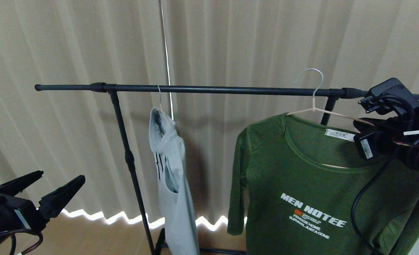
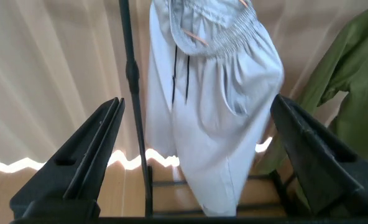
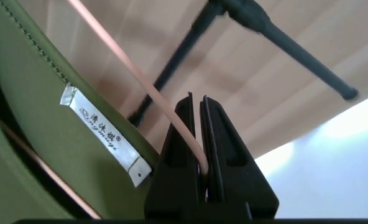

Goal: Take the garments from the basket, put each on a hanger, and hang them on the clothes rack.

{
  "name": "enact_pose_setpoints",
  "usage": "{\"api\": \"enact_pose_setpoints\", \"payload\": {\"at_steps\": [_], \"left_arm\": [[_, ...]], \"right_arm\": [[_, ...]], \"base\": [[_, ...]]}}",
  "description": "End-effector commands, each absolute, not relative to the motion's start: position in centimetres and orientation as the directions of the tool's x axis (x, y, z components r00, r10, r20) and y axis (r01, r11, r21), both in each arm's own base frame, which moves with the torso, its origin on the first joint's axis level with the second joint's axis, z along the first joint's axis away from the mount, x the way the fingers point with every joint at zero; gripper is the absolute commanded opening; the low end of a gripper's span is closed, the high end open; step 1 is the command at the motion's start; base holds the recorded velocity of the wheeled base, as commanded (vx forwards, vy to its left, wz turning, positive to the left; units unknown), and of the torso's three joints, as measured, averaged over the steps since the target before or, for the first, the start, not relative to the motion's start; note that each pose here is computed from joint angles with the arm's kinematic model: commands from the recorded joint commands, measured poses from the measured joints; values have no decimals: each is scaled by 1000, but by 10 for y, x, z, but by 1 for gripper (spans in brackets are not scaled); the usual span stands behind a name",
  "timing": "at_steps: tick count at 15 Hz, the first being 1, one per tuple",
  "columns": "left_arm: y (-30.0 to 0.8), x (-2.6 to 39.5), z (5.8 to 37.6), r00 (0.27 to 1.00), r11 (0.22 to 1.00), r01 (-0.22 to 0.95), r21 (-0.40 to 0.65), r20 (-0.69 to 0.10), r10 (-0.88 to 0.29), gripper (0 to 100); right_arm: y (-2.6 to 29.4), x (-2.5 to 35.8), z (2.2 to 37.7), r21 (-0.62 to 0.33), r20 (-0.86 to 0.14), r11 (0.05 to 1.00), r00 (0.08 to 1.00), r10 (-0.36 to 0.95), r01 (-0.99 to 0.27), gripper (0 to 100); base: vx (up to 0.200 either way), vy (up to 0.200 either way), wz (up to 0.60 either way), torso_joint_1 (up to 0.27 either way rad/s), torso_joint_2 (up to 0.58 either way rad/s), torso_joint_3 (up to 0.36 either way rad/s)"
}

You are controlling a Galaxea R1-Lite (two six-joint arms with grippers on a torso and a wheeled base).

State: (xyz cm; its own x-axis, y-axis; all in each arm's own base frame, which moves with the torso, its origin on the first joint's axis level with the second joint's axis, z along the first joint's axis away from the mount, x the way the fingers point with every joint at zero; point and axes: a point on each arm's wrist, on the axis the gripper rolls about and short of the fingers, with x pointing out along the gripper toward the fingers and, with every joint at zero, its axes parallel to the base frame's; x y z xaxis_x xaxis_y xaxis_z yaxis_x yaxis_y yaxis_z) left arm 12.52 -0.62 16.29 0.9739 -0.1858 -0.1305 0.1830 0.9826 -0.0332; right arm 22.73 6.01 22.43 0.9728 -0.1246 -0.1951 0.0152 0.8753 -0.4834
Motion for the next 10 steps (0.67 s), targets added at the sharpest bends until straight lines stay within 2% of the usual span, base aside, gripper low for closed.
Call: {"api": "enact_pose_setpoints", "payload": {"at_steps": [1,2,5,10], "left_arm": [[-6,123,164,975,983,183,-31,-121,-186,100],[-6,121,164,976,983,184,-27,-116,-186,100],[-6,118,164,977,983,184,-24,-106,-186,100],[-6,115,166,978,982,186,-21,-89,-187,100]], "right_arm": [[62,227,224,-484,-196,875,974,-117,7,0],[64,227,223,-485,-199,874,974,-109,-1,0],[68,234,221,-488,-210,873,972,-104,-12,0],[77,268,214,-487,-199,873,973,-114,3,0]], "base": [[200,0,0,7,2,2],[200,0,0,-2,7,2],[0,0,0,0,0,0],[0,0,0,0,0,0]]}}
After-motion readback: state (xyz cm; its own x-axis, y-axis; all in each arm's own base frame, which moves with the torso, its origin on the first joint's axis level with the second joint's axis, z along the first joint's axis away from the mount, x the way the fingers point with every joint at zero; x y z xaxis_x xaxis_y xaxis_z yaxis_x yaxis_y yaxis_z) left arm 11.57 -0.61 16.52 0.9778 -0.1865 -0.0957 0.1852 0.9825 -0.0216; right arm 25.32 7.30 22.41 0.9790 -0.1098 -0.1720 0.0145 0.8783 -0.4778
